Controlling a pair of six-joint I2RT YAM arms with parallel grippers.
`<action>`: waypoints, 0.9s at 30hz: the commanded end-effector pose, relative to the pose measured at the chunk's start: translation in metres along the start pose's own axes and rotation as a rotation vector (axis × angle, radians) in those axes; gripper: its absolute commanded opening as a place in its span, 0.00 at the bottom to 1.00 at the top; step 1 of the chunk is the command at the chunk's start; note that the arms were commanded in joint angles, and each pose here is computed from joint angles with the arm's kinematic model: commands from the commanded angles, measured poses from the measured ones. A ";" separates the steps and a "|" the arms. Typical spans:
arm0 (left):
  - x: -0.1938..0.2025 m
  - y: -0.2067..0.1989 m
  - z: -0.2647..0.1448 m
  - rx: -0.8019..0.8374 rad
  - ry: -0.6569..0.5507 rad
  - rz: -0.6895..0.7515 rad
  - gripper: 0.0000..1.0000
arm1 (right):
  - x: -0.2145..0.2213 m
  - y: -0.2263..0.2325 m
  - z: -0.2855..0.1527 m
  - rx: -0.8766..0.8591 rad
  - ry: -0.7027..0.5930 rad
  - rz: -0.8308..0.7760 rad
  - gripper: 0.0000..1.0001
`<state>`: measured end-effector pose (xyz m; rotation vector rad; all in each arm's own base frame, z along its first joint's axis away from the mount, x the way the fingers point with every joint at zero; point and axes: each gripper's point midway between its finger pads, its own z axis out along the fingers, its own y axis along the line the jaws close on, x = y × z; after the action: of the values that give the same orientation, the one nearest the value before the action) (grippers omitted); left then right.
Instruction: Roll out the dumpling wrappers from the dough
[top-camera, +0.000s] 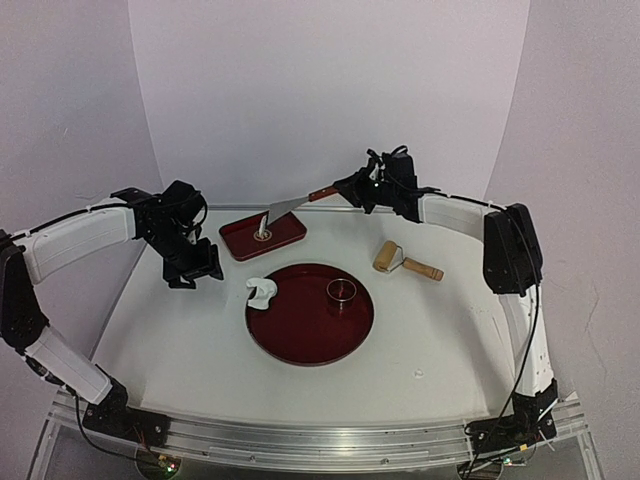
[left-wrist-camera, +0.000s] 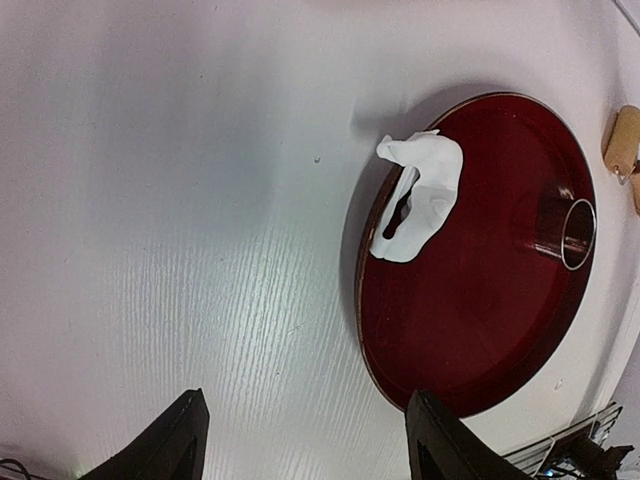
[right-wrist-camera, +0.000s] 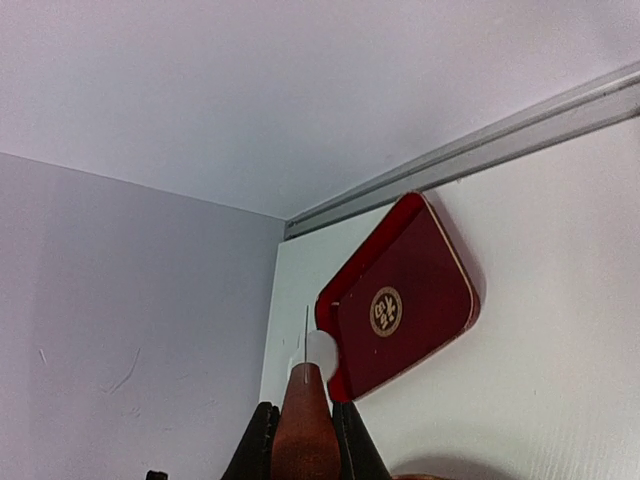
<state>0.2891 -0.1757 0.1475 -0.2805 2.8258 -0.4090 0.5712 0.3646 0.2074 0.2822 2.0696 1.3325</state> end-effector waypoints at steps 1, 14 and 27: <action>-0.013 -0.012 -0.013 0.018 -0.025 0.061 0.69 | -0.015 0.011 0.025 -0.023 -0.077 -0.033 0.00; -0.019 -0.014 -0.012 0.005 -0.027 0.092 0.69 | -0.014 -0.001 0.043 0.014 -0.079 -0.088 0.00; -0.038 -0.025 -0.016 0.028 -0.095 0.074 0.69 | -0.038 0.090 -0.012 -0.122 -0.077 -0.150 0.00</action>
<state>0.2999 -0.1811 0.1529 -0.1854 2.8334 -0.3848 0.5982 0.3871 0.1512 0.2546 2.1488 1.2110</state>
